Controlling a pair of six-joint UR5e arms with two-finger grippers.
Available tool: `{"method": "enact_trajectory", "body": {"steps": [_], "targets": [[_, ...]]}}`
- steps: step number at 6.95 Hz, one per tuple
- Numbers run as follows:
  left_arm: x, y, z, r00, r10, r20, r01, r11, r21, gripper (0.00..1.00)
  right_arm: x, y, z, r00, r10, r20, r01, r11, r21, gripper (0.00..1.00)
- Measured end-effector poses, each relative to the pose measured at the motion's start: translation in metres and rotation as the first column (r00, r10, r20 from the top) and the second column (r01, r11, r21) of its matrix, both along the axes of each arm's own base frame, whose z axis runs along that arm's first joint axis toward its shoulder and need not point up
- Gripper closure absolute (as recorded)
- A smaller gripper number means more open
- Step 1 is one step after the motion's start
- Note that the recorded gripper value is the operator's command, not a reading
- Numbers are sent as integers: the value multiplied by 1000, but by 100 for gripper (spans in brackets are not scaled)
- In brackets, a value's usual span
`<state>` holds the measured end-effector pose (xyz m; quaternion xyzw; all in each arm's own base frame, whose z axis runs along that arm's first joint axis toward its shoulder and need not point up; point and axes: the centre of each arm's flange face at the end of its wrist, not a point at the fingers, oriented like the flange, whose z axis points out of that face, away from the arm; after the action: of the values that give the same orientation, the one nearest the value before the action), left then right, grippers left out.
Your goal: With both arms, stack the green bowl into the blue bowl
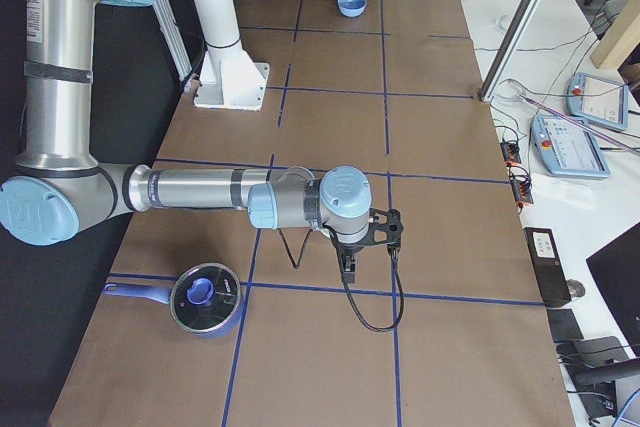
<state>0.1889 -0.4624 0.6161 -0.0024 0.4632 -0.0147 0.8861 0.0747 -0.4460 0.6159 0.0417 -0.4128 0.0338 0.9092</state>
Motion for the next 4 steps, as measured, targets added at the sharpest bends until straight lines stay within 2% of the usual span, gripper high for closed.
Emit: {"method": "enact_trajectory", "body": {"steps": [3,4], "targets": [[5,-6,-71,994,-21,-109,14,998,-57,100,0,-1,-9,1000,0,0,0,1000,16,0],[17,-23,-108,988,-55,-145,43,996,-81,100,0,-1,-11,1000,1,5,-1,1000,18,0]]}}
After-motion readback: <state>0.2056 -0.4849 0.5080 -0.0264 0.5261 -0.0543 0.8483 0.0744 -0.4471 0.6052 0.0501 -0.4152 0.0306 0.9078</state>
